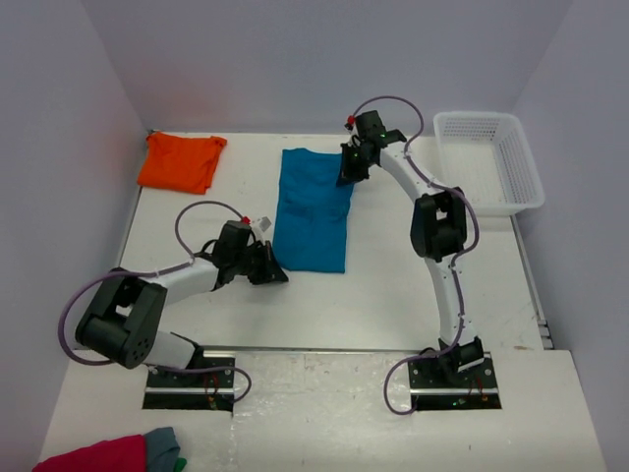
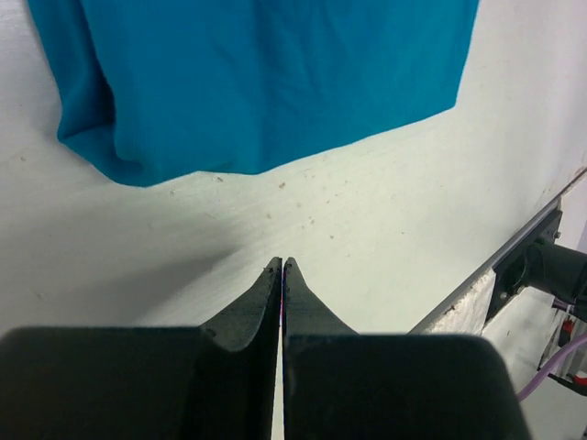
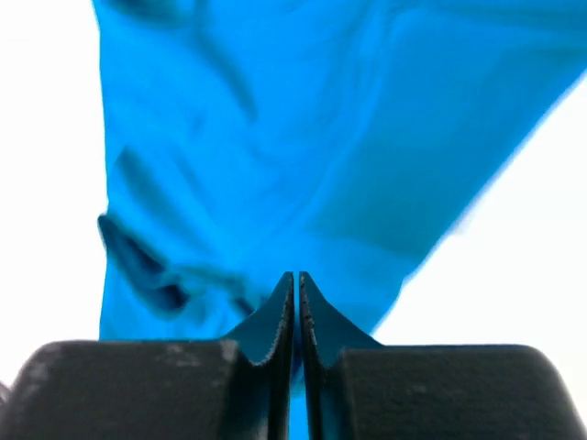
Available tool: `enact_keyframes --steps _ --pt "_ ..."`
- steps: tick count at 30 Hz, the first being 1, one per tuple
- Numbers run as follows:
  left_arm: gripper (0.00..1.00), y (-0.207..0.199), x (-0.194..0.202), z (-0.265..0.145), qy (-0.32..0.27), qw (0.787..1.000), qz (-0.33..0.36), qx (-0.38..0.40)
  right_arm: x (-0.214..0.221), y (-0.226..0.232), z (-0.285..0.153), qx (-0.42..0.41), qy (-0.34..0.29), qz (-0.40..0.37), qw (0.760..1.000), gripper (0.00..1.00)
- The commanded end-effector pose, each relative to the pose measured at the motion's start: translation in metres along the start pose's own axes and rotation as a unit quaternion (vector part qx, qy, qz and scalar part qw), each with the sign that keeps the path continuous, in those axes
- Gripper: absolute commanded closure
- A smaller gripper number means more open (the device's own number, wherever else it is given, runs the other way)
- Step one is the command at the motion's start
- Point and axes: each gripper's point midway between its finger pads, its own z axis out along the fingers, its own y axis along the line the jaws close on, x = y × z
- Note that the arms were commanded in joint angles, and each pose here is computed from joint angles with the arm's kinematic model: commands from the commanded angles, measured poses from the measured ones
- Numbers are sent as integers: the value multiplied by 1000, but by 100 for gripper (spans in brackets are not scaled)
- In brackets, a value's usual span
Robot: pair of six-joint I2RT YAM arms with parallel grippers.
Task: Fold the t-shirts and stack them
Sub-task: Fold the folded rectangular tshirt in 1/3 of the way
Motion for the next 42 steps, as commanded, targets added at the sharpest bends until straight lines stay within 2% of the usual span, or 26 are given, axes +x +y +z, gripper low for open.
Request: enact_keyframes --steps 1,2,3,4,6,7,8,9,10,11,12,13,16,21,27,31,38,42 --pt "100 -19 -20 -17 -36 999 35 1 -21 49 -75 -35 -69 -68 995 93" --pt "100 -26 -28 -21 -47 998 40 3 -11 51 -91 -39 -68 -68 995 76" --pt "100 -30 -29 -24 -50 998 44 3 -6 53 -97 -43 -68 -66 995 66" --pt "100 -35 -35 -29 -63 997 51 6 -2 52 -102 -41 -69 -63 995 58" --pt "100 -40 -44 -33 -72 996 55 1 16 52 -111 -45 -61 -51 996 49" --pt "100 -37 -49 -32 -76 995 56 -12 21 54 -112 -58 -61 -49 995 49" --pt "100 -41 -57 -33 -83 995 59 -16 42 52 -105 -74 -34 -37 996 52" --pt "100 -38 -58 -33 -80 995 54 -28 47 58 -112 -90 -33 -27 995 62" --pt "100 -33 -62 -28 -81 995 51 -40 54 62 -110 -104 -25 -22 994 94" --pt "100 -36 -67 -26 -83 995 51 -37 60 65 -110 -116 -17 -16 993 100" --pt "100 -36 -70 -23 -82 995 49 -38 81 67 -105 -135 12 -3 991 100" --pt "100 -32 -70 -16 -74 995 45 -43 84 74 -107 -154 6 -7 988 100" --pt "100 -20 -80 -2 -77 995 38 -59 116 80 -98 -188 41 4 981 100" --pt "100 -2 -82 15 -56 998 4 -37 155 82 -79 -222 97 29 970 100" --pt "100 15 -74 20 -44 998 -9 -50 189 92 -59 -231 150 53 960 100" --pt "100 23 -72 19 -43 997 -14 -56 212 88 -44 -197 172 82 962 100" --pt "100 31 -56 16 -31 997 -27 -62 248 54 -18 -72 192 135 969 100" --pt "100 37 -44 14 -23 997 -35 -67 261 26 -6 10 185 136 973 100"
